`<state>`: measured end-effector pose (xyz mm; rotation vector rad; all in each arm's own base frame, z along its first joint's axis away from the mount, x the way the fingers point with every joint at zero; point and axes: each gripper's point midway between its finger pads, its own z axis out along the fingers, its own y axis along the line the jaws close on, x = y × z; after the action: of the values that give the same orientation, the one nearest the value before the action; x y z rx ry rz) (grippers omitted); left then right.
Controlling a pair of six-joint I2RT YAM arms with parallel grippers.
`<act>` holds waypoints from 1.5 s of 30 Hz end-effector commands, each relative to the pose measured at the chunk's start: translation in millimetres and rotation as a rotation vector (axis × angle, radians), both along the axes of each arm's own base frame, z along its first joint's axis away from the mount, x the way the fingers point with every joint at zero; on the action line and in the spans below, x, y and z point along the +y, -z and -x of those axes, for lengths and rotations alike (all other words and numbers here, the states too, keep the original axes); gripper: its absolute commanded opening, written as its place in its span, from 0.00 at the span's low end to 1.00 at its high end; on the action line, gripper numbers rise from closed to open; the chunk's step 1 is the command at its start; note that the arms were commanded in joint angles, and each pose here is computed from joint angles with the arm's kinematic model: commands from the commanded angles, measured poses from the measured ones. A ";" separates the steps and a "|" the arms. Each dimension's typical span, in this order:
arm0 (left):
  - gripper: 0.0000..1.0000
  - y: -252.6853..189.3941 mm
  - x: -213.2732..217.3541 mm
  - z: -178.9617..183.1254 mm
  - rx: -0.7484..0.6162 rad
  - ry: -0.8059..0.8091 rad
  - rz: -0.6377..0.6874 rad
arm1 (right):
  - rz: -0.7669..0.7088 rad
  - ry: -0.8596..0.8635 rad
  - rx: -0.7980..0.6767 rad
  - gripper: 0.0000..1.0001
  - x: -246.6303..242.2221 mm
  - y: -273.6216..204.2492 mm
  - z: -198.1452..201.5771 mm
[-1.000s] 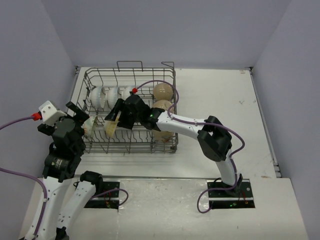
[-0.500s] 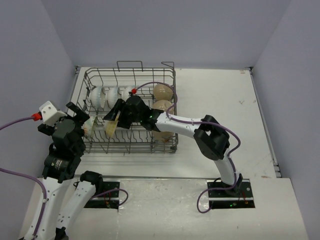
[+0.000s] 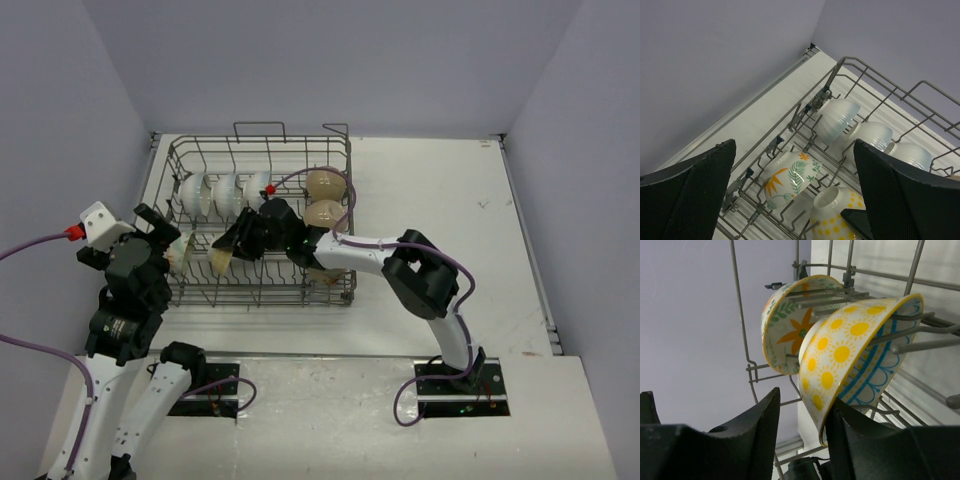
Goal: Unload the bowls from the dish rack
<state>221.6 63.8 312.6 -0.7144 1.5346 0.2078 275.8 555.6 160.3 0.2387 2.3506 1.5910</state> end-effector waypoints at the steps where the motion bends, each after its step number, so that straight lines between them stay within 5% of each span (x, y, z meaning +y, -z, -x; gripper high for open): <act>1: 1.00 -8.1 -1.1 -1.3 -0.036 0.007 -0.003 | -0.095 -0.011 0.007 0.40 2.4 -15.1 -3.3; 24: 1.00 -8.4 -1.1 -0.6 -0.036 0.007 -0.004 | -0.207 -0.007 -0.014 0.01 -2.7 -34.2 -0.3; 45: 1.00 -9.0 -1.0 0.0 -0.039 0.007 -0.003 | -0.311 0.008 -0.111 0.00 -9.6 -92.8 -2.4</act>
<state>220.5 63.0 313.6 -0.7060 1.5333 0.2044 272.5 552.8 166.9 0.2564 2.2483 1.7635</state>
